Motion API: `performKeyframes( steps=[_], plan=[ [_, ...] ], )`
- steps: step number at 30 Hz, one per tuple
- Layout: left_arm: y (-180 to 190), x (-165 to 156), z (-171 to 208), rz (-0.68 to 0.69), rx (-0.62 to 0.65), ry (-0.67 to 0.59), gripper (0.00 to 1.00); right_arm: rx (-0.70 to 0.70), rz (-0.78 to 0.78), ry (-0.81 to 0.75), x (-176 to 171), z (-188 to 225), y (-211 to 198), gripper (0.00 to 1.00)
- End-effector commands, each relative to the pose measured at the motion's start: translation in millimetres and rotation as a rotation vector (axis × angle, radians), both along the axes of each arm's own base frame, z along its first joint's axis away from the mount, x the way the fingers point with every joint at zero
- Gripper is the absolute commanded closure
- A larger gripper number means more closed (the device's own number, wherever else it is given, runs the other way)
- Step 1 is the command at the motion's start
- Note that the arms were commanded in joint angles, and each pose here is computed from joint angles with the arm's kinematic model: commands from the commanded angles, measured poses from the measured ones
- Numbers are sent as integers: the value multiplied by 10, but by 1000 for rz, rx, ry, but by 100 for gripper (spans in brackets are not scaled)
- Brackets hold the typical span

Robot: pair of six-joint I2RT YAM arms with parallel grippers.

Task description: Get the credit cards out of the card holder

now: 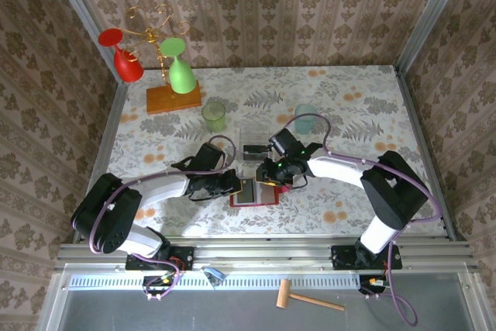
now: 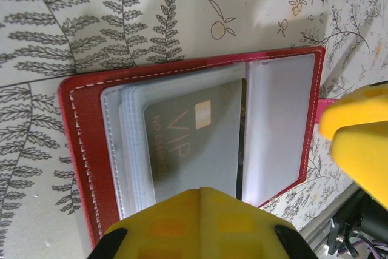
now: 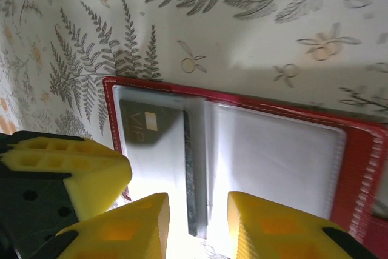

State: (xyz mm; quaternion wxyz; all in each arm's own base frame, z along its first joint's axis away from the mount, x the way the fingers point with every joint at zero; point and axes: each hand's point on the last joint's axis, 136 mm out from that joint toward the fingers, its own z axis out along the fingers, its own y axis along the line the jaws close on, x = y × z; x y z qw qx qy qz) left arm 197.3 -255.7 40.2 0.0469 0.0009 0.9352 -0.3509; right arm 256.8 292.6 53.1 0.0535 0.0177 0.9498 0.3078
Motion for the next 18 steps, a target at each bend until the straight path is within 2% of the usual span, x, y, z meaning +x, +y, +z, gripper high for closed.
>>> performKeyframes(
  steps=[1,18],
  plan=[
    [68,-17,-35,2,14,-11,100,66,9,24,14,46,208,69],
    [92,-35,-59,6,20,-10,100,103,16,64,16,-100,401,70]
  ],
)
